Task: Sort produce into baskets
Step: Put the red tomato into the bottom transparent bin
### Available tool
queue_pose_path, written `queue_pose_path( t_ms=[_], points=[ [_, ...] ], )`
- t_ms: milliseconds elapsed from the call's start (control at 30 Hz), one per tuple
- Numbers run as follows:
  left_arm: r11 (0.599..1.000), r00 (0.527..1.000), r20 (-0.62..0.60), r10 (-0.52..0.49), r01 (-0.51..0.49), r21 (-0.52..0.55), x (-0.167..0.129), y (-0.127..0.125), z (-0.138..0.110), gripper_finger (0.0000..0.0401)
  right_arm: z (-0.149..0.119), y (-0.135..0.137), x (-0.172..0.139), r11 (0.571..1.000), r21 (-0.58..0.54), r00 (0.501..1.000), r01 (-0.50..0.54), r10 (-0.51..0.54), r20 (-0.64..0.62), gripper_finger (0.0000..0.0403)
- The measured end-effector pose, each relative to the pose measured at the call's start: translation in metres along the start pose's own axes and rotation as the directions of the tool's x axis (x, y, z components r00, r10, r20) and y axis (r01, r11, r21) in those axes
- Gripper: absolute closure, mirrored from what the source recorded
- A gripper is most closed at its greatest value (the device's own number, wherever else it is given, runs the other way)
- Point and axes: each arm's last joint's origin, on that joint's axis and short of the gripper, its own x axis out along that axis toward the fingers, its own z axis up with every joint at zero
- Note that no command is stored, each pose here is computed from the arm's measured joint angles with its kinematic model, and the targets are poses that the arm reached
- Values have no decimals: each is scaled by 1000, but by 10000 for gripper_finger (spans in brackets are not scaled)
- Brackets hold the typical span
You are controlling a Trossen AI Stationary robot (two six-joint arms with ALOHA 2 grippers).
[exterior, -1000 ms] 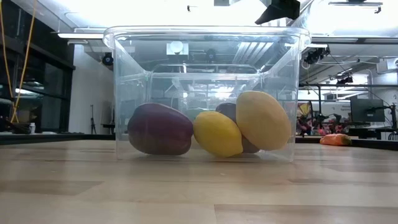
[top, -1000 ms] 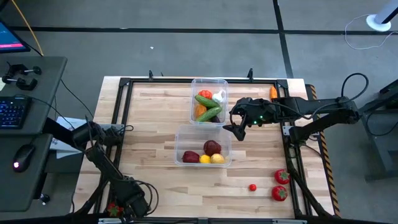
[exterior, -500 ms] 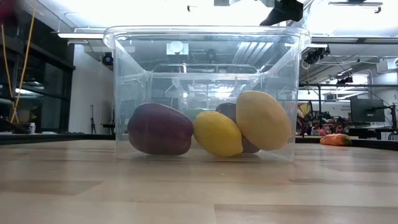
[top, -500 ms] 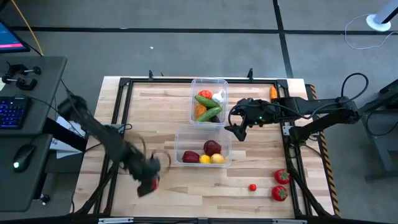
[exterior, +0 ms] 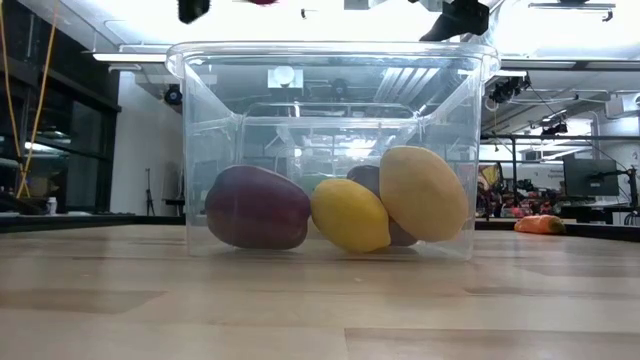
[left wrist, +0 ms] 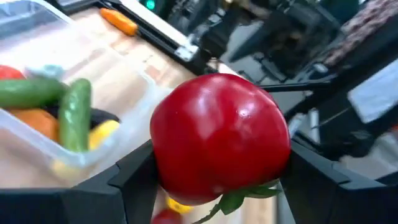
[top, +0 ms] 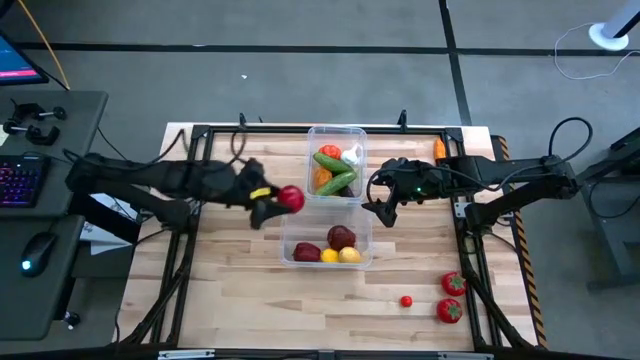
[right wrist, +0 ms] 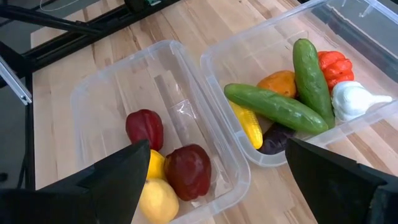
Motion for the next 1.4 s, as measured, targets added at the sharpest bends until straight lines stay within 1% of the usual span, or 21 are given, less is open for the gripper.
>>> queue_pose_path(
  t_ms=[67, 200, 267, 333, 467, 567, 633, 733, 833, 900, 967, 1033, 1133, 1200, 1300, 1333, 1400],
  points=[
    [999, 1000, -13, 12, -11, 32, 16, 6, 2, 146, 0, 0, 0, 1000, 3, 1000, 0, 0, 0, 37],
    [997, 999, -46, -27, 30, 76, 54, 14, 2, 143, 0, 0, 0, 1000, 23, 1000, 10, -10, 6, 37],
    [994, 999, -34, -40, 43, 98, 69, 19, 4, 141, 1, -1, 0, 999, 24, 999, 33, -34, 19, 37],
    [993, 999, 9, -39, 38, 114, 80, 26, 10, 141, 1, -2, 0, 997, 42, 997, 66, -67, 37, 37],
    [990, 990, 143, -13, -7, 141, 85, 47, 32, 140, 3, -6, -1, 983, 87, 981, 164, -172, 94, 37],
    [986, 978, 209, 16, -50, 158, 82, 68, 49, 140, 6, -11, -1, 965, 147, 964, 217, -236, 125, 37],
    [979, 973, 227, 37, -81, 187, 79, 84, 59, 140, 7, -13, 0, 959, 171, 958, 228, -252, 136, 37],
    [963, 969, 240, 59, -119, 243, 73, 107, 70, 139, 12, -14, 0, 955, 204, 954, 214, -249, 165, 37],
    [948, 965, 256, 59, -135, 290, 72, 126, 79, 139, 18, -14, 0, 941, 295, 949, 168, -235, 210, 37],
    [949, 968, 249, 41, -116, 293, 76, 137, 81, 139, 21, -14, 0, 932, 337, 945, 137, -225, 237, 37],
    [955, 971, 238, 3, -73, 286, 84, 145, 81, 139, 24, -13, -1, 926, 360, 940, 112, -216, 264, 37],
    [958, 975, 221, -35, -31, 287, 94, 151, 80, 139, 26, -12, -1, 923, 375, 936, 91, -208, 285, 37],
    [958, 982, 181, -58, 3, 287, 111, 155, 71, 139, 28, -11, -2, 920, 384, 932, 71, -199, 303, 37],
    [965, 986, 159, -58, 15, 261, 119, 156, 66, 139, 29, -11, -2, 912, 407, 933, 53, -191, 307, 37],
    [981, 989, 139, -45, 18, 194, 126, 157, 62, 139, 28, -10, -2, 901, 433, 942, 16, -158, 295, 37],
    [985, 991, 129, -38, 15, 171, 127, 158, 60, 139, 28, -10, -1, 905, 426, 946, 11, -147, 288, 37],
    [990, 993, 116, -17, 0, 142, 127, 159, 58, 139, 26, -9, -1, 926, 379, 959, 8, -115, 259, 37]
  ],
)
